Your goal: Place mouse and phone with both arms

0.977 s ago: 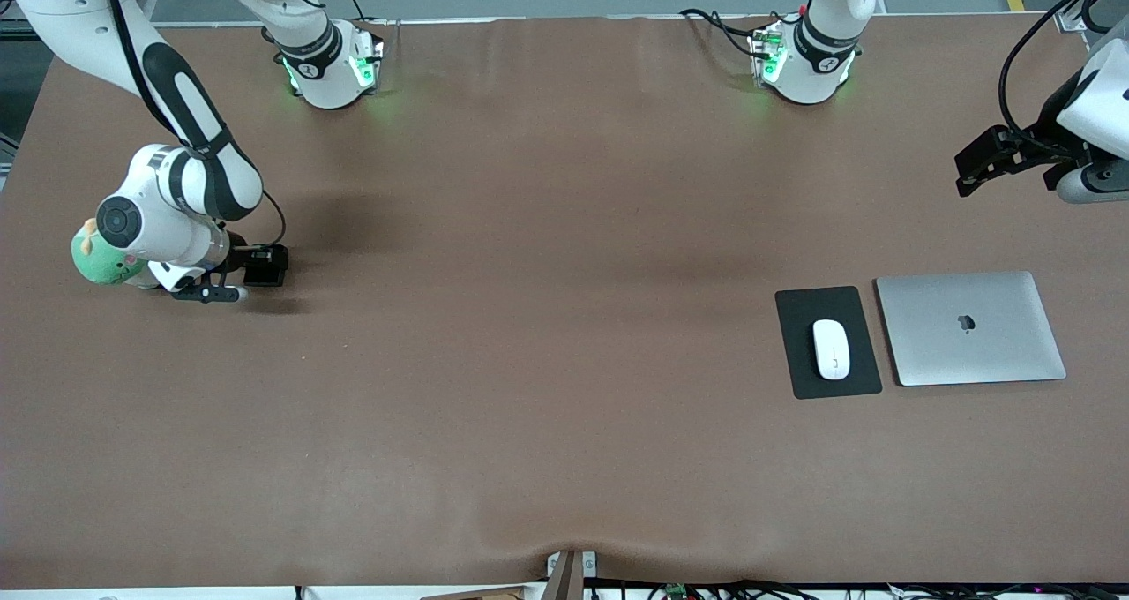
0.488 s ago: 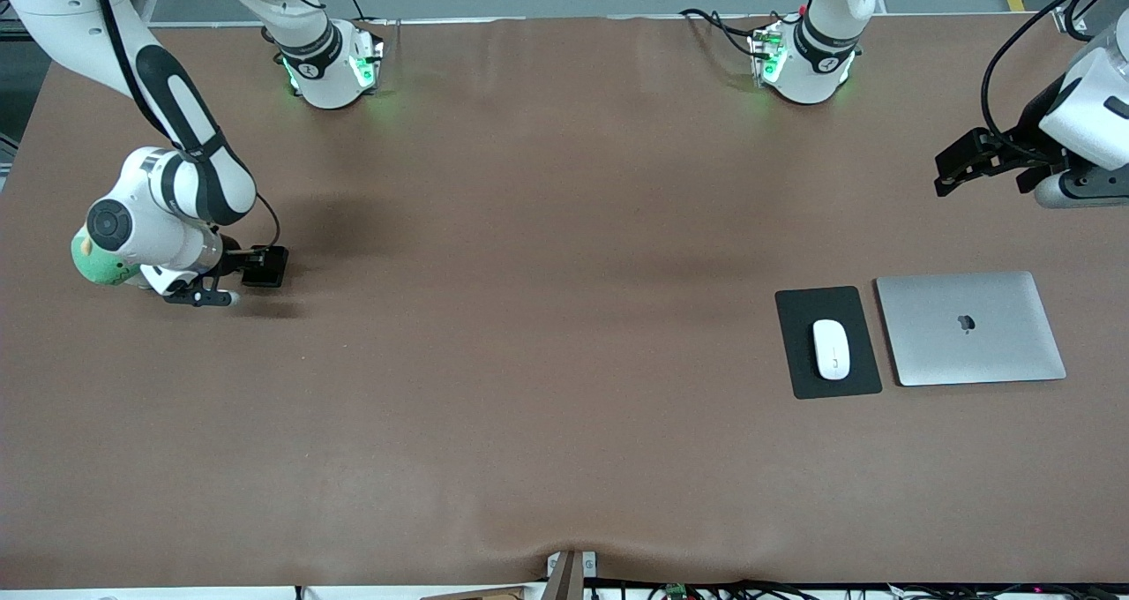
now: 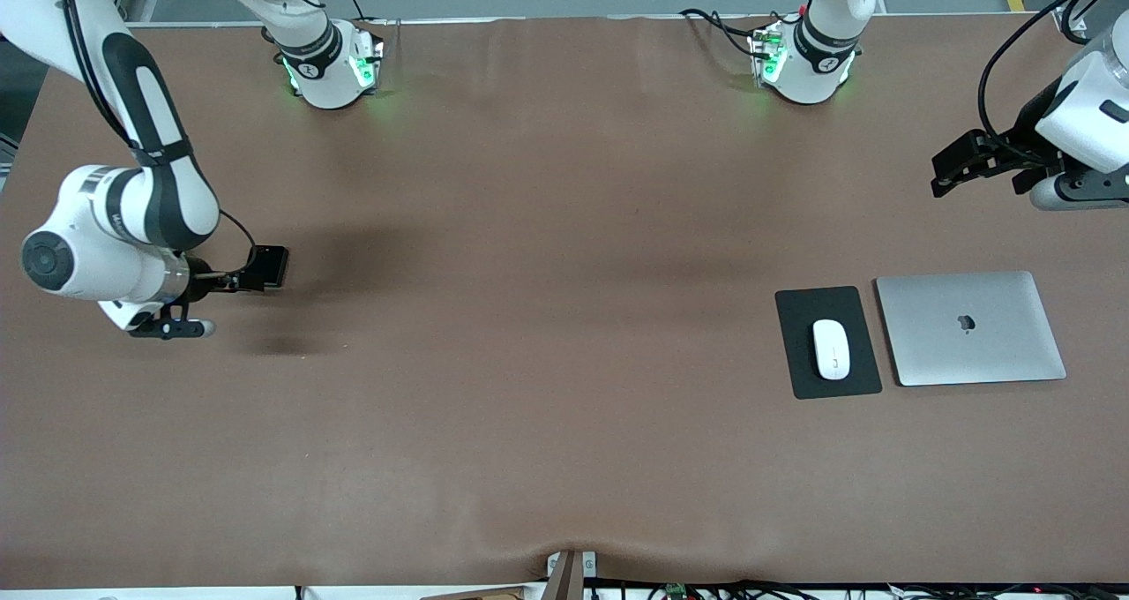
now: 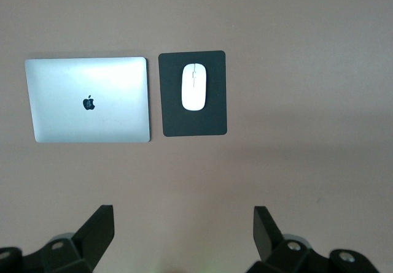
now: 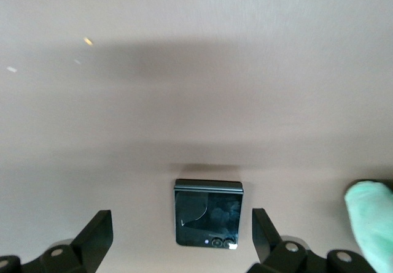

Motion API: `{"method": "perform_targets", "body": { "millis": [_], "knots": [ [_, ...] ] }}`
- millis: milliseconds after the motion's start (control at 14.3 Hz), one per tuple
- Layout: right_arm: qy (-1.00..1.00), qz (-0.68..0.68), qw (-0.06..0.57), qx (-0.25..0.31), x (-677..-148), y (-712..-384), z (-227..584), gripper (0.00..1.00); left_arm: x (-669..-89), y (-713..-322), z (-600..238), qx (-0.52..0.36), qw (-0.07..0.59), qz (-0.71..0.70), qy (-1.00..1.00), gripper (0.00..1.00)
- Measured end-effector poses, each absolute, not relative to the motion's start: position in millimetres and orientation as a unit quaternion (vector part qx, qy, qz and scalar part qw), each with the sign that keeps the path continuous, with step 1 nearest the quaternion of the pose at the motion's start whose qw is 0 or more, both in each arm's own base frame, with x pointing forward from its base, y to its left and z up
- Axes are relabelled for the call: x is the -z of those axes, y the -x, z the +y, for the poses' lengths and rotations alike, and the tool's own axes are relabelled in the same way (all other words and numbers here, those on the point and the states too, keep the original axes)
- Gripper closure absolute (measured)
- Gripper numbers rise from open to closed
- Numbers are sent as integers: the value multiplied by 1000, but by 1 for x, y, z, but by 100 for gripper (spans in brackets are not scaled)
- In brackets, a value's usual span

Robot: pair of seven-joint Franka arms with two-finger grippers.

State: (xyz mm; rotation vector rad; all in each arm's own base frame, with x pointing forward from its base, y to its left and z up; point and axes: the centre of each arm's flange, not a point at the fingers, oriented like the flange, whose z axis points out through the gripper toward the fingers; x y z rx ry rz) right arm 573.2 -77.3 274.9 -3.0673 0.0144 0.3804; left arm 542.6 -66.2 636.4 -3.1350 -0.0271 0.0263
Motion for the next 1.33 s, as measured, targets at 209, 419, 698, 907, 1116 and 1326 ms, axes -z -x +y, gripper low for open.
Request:
{"method": "perform_targets", "body": {
  "millis": [209, 419, 698, 907, 1116, 1326],
  "knots": [
    [994, -8, 24, -107, -329, -605, -66, 0, -637, -542, -66, -7, 3, -9, 1000, 0],
    [997, -28, 18, -69, -380, -632, -46, 0, -639, -541, -66, -5, 3, -10, 1000, 0],
    [998, -34, 16, -44, -441, -649, -40, 0, -641, -537, -66, -1, 4, -10, 1000, 0],
    [998, -49, 14, -41, -504, -653, -24, 0, -643, -536, -66, 1, 4, -11, 1000, 0],
    [997, -57, 12, -42, -543, -648, -16, 0, -643, -536, -66, 1, 4, -11, 1000, 0],
    [997, -59, 13, -44, -575, -635, -14, 0, -643, -536, -66, 1, 4, -11, 1000, 0]
  ]
}}
